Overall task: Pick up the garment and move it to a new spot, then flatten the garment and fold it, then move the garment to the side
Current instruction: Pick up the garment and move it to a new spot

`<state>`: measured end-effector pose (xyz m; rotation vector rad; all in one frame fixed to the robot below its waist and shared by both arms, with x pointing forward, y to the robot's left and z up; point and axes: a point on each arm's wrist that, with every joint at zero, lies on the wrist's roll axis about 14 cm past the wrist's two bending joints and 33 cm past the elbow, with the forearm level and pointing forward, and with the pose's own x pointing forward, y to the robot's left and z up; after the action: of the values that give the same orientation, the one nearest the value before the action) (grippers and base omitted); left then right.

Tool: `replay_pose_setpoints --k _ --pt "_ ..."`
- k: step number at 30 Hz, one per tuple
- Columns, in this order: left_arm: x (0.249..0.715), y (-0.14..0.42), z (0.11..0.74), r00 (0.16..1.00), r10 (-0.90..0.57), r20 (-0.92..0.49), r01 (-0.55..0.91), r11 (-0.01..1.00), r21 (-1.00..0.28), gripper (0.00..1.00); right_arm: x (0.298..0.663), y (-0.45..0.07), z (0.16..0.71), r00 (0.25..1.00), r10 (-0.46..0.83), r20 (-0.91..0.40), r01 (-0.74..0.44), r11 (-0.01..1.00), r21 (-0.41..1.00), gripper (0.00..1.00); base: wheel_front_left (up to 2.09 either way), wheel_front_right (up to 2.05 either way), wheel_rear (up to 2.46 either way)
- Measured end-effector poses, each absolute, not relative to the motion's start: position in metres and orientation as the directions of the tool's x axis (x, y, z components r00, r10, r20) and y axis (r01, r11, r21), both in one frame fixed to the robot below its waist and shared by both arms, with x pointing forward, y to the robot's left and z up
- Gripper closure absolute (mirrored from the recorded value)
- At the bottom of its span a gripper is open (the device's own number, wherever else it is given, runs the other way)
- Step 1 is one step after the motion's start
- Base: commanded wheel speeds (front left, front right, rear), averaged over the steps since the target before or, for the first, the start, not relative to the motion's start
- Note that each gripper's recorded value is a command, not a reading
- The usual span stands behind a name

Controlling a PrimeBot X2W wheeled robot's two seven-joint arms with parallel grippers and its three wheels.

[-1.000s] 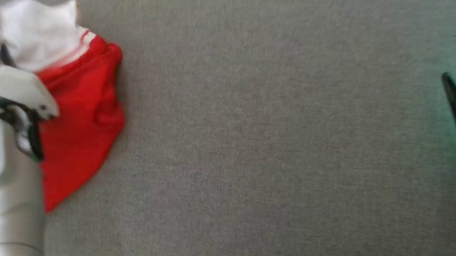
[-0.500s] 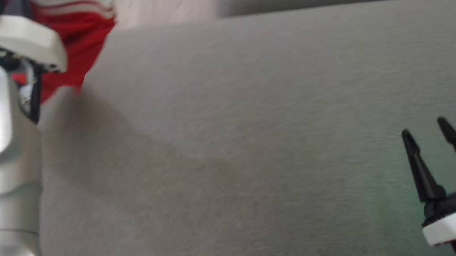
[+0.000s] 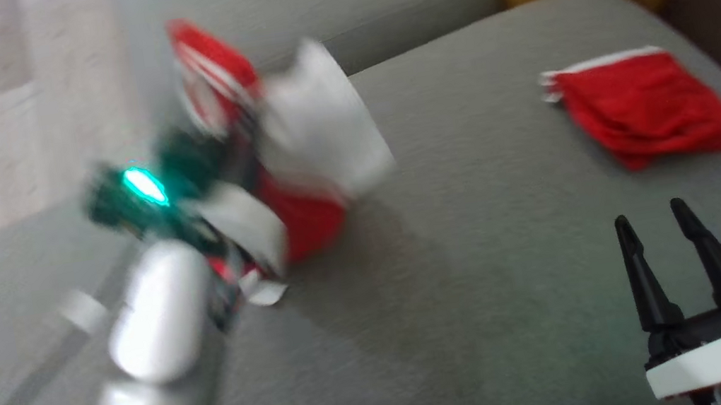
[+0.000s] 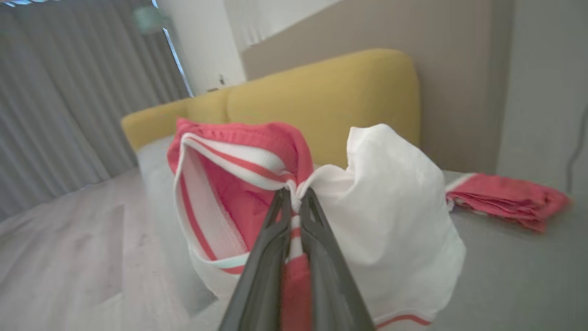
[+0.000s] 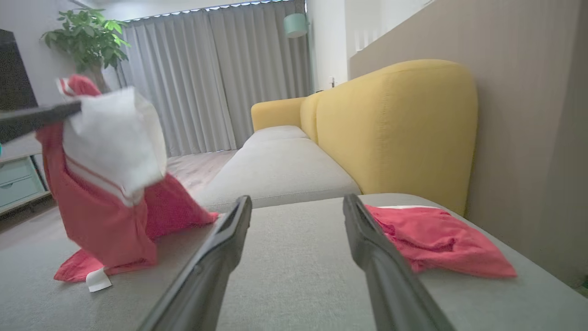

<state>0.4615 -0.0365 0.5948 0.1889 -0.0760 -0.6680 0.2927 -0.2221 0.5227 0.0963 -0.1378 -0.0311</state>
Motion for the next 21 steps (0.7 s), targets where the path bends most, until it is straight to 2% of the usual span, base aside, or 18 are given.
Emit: replay_pose_setpoints --k 3,6,7,8,10,14,19,21 --pt "0.430 -0.076 0.535 0.703 -0.702 -0.114 0.710 0.687 0.153 1.00 0.281 -0.231 0.519 0.989 -0.080 0.125 0.067 0.992 0.107 0.00 0.00 0.00 0.00" --pt "0.405 -0.086 0.477 0.650 -0.728 -0.216 0.758 0.643 0.115 1.00 0.279 -0.231 0.510 0.991 -0.097 0.092 0.086 0.989 0.117 0.00 0.00 0.00 0.00" --pt "0.400 -0.085 0.463 0.646 -0.727 -0.232 0.760 0.640 0.110 0.53 0.280 -0.231 0.507 0.992 -0.100 0.080 0.090 0.989 0.121 0.00 0.00 0.00 0.00" --pt "0.398 -0.085 0.452 0.642 -0.728 -0.240 0.762 0.639 0.102 0.00 0.282 -0.231 0.503 0.992 -0.104 0.066 0.095 0.987 0.128 0.00 0.00 0.00 0.00" --pt "0.395 -0.087 0.442 0.638 -0.734 -0.234 0.766 0.635 0.098 0.00 0.285 -0.231 0.495 0.994 -0.106 0.033 0.101 0.986 0.129 0.00 0.00 0.00 0.00" --pt "0.391 -0.093 0.463 0.674 -0.728 -0.126 0.738 0.670 0.080 0.00 0.292 -0.227 0.484 0.996 -0.088 -0.001 0.087 0.988 0.130 0.00 0.00 0.00 0.00" --pt "0.371 -0.080 0.480 0.750 -0.659 -0.053 0.661 0.749 0.038 0.00 0.294 -0.225 0.486 0.997 -0.076 0.010 0.074 0.988 0.133 0.00 0.00 0.00 0.00" --pt "0.362 -0.059 0.482 0.809 -0.586 -0.038 0.587 0.810 0.012 0.00 0.296 -0.222 0.489 0.998 -0.063 0.024 0.059 0.989 0.133 0.00 0.00 0.00 0.00"
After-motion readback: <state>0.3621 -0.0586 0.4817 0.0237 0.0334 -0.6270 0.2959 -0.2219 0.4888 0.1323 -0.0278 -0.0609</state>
